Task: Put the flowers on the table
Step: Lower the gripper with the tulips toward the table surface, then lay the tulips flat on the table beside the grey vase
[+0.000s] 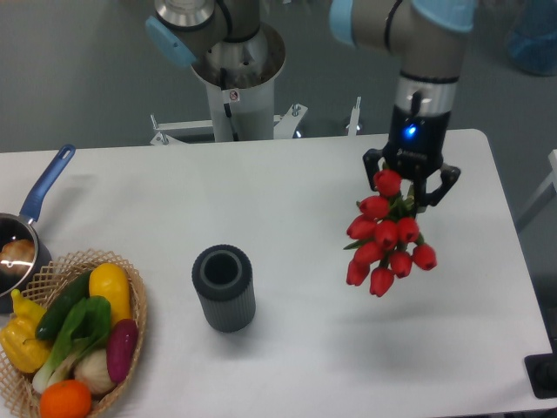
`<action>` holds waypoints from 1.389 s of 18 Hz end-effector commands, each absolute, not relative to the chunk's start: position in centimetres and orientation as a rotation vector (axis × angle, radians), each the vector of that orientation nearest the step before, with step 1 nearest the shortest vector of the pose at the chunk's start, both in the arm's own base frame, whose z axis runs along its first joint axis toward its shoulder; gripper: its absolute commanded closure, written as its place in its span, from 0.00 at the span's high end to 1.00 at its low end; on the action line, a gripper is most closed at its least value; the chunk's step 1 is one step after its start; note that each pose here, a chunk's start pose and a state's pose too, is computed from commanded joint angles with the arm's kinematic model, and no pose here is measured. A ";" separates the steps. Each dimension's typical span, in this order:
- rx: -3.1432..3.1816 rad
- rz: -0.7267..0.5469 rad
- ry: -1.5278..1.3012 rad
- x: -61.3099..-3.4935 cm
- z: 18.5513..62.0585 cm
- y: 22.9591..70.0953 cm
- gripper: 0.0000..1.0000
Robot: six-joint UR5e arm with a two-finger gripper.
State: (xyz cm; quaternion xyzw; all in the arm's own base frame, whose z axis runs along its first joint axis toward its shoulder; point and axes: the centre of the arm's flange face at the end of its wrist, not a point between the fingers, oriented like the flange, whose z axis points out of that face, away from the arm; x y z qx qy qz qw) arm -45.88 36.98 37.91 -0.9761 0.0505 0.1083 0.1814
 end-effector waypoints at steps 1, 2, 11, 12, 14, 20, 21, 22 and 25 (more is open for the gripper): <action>-2.776 0.304 0.144 -45.8 37.4 37.0 0.43; -2.796 0.297 0.150 -45.9 36.6 37.4 0.43; -2.945 0.177 0.211 -45.9 28.3 40.7 0.43; -2.953 0.170 0.210 -46.1 27.8 40.7 0.43; -3.008 0.191 0.217 -46.5 27.0 40.7 0.43; -3.073 0.218 0.265 -46.2 25.8 41.9 0.43; -3.092 0.232 0.267 -46.3 25.7 41.7 0.43; -3.110 0.241 0.269 -46.4 25.4 41.6 0.43; -3.127 0.238 0.288 -46.2 24.7 42.2 0.43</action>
